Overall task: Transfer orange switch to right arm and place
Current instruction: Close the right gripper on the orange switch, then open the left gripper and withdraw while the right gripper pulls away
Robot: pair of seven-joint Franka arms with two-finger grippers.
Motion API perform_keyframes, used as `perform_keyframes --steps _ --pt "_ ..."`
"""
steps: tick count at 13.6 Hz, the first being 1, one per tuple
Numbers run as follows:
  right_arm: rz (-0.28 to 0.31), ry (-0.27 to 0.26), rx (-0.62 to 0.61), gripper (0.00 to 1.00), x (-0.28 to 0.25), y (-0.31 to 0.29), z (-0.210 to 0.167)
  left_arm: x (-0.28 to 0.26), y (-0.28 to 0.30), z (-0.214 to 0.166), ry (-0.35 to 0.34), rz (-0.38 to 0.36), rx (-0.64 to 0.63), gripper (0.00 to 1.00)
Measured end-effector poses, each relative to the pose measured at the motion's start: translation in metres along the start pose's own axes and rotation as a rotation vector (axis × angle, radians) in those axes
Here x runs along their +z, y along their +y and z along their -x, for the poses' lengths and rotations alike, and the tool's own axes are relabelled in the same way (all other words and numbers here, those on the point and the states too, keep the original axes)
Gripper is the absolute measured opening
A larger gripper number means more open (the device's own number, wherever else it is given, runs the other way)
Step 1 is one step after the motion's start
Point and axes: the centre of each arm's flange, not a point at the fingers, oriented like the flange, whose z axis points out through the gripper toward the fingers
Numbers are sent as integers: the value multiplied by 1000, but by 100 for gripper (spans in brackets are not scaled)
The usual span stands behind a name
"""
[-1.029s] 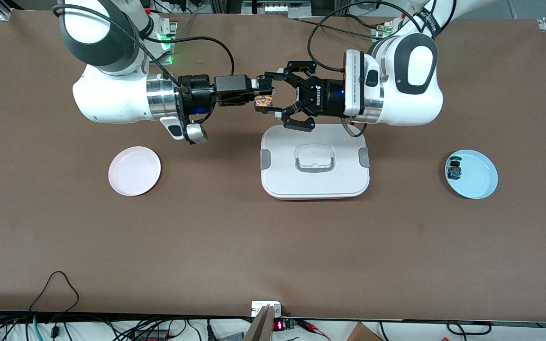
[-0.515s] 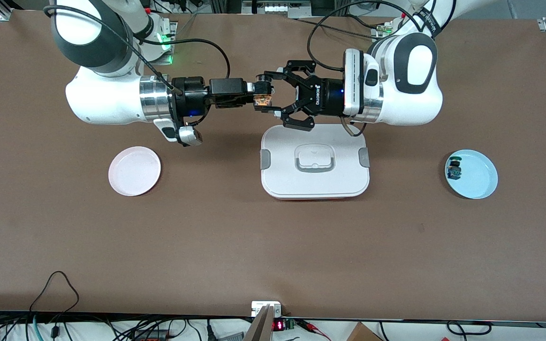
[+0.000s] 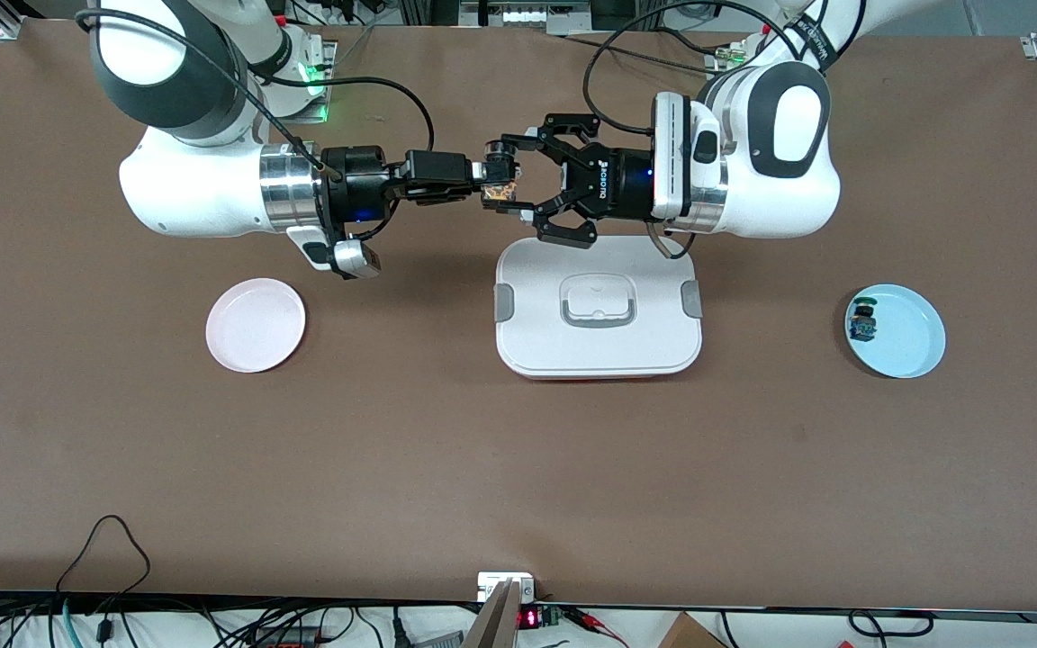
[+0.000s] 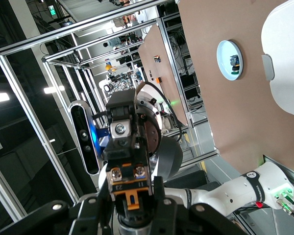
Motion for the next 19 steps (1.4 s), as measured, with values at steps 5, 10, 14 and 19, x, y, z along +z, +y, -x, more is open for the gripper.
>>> perform_keyframes --steps 5,10,14,19 --pt "-3 -20 0 35 -3 -1 1 -7 -4 -3 4 -12 18 97" --pt "-14 -44 -3 35 -14 -4 1 -53 -27 -17 48 -41 38 100" --pt "20 -66 -15 35 -55 -4 -4 -125 -55 -32 64 -86 83 100" --pt "171 -113 -36 35 -130 18 -11 -176 -61 -41 72 -22 122 100"
